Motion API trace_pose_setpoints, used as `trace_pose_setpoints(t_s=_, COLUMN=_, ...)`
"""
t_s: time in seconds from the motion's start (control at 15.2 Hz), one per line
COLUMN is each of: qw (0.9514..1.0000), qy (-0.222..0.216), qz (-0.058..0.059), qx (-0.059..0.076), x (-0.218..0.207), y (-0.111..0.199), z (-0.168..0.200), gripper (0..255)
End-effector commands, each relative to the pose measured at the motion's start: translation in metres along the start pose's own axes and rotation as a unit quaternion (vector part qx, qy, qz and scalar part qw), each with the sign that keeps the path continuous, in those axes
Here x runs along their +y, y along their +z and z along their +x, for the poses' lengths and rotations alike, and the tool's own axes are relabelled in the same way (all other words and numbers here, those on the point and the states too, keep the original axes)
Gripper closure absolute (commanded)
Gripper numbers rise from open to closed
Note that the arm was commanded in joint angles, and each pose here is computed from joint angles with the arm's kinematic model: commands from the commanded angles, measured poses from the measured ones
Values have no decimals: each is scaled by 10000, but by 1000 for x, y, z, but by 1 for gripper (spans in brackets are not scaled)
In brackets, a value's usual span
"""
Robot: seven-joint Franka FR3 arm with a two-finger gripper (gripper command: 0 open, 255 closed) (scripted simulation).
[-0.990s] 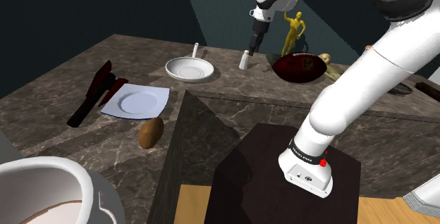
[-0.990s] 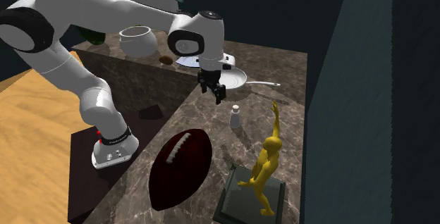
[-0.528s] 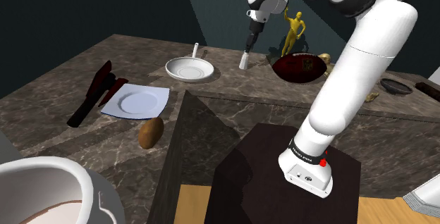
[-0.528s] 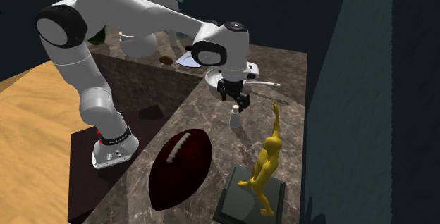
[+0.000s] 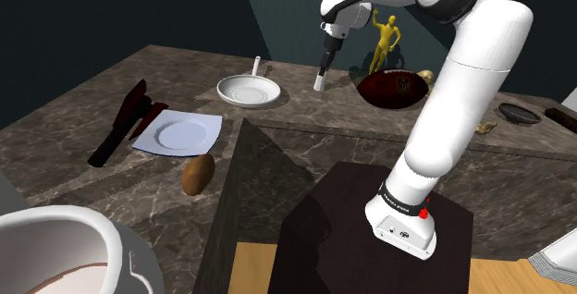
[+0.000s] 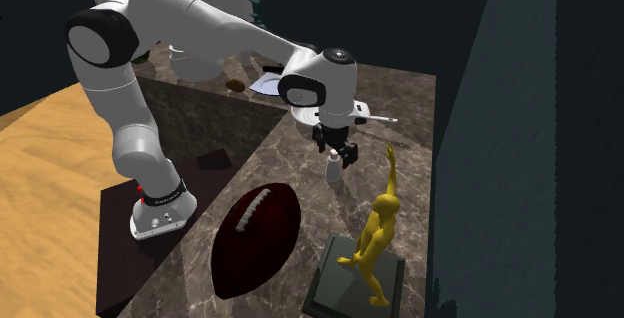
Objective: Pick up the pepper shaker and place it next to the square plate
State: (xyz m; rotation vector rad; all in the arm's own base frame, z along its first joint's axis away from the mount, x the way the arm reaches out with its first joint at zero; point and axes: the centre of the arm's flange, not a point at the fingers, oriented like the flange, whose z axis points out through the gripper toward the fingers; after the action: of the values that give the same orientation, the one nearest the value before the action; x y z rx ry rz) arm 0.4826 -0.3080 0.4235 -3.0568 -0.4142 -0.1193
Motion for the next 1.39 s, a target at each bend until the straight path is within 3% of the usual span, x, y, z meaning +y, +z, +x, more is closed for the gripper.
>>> trace_pose_setpoints(t_s=0.0, qw=10000, qy=1, qz=-3, qx=2, x=0, y=7, z=1, gripper=0)
trace_pose_setpoints(t_s=0.46, qw=10000, qy=1, qz=-3, qx=2, x=0, y=7, z=1, gripper=0)
trace_pose_setpoints(t_s=0.53, qw=10000, qy=1, qz=-3, qx=2, x=0, y=7, z=1, gripper=255)
trace_pose_setpoints(t_s=1.12, qw=10000, qy=1, qz=-3, qx=2, x=0, y=7, z=1, gripper=255)
trace_pose_setpoints(t_s=1.32, qw=10000, qy=1, qz=-3, qx=2, x=0, y=-9, z=2, gripper=255)
